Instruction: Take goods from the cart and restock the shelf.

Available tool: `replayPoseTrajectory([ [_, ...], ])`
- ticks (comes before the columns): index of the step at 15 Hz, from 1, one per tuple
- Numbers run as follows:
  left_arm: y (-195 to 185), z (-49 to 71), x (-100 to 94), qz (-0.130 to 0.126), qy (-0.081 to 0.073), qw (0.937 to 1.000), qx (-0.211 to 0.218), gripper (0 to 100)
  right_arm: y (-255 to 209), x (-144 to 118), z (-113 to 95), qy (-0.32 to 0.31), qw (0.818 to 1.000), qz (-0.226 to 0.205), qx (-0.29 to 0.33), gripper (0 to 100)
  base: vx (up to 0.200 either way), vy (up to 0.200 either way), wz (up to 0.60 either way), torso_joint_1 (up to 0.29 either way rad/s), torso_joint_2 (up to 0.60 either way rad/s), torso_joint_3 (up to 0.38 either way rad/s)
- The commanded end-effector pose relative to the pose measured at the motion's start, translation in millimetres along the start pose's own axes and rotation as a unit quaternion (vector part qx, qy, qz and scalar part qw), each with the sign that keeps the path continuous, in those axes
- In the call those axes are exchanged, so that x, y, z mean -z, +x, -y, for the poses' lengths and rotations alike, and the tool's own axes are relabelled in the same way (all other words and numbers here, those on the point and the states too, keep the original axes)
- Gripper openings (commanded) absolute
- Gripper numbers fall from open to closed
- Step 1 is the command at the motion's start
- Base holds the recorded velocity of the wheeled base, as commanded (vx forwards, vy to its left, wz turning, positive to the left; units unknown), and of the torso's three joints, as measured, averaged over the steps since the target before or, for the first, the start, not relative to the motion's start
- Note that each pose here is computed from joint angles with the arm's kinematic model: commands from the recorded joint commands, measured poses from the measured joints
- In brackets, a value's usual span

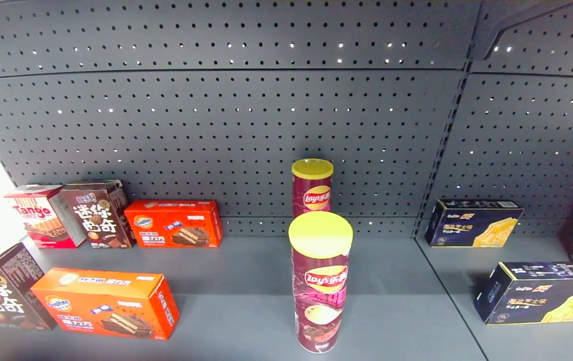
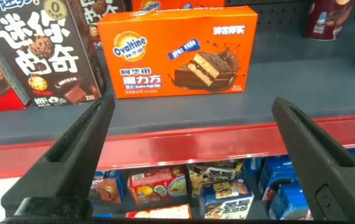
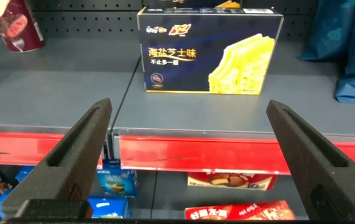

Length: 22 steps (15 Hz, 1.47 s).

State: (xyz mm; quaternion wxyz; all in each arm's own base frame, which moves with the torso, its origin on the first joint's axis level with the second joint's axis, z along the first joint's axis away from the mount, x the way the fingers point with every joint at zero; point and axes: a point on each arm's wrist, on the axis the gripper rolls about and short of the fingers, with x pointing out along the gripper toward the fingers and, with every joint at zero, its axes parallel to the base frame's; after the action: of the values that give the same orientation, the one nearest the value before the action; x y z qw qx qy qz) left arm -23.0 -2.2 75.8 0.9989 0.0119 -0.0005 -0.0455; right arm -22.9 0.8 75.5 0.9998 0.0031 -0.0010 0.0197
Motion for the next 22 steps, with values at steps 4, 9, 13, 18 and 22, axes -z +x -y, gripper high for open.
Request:
replayPoseTrajectory([
  [4,0.1,0.0,0.5,-0.001,0.0,1.0,0.0,100,0.1,-0.1,0.0,0.0,1.0,0.0,0.0,100,-0.15,0.0,0.0,0.003,0.0,0.003],
  [9,0.0,-0.1,0.0,0.0,0.0,1.0,-0.003,100,0.1,-0.1,0.0,0.0,1.0,0.0,0.0,100,0.0,-0.08,0.0,0.004,0.0,-0.001],
  [13,0.1,-0.2,0.5,-0.001,-0.002,1.0,-0.004,100,0.1,-0.1,0.0,0.0,1.0,0.0,0.0,100,0.0,0.0,0.0,0.0,0.0,0.0],
  [18,0.1,-0.2,0.5,-0.001,-0.002,1.0,-0.004,100,0.1,-0.1,0.0,0.0,1.0,0.0,0.0,100,0.0,0.0,0.0,0.0,0.0,0.0],
  [22,0.0,-0.2,0.0,0.0,-0.002,1.0,-0.004,100,0.1,-0.1,0.0,0.0,1.0,0.0,0.0,100,0.0,0.0,0.0,0.0,0.0,0.0],
])
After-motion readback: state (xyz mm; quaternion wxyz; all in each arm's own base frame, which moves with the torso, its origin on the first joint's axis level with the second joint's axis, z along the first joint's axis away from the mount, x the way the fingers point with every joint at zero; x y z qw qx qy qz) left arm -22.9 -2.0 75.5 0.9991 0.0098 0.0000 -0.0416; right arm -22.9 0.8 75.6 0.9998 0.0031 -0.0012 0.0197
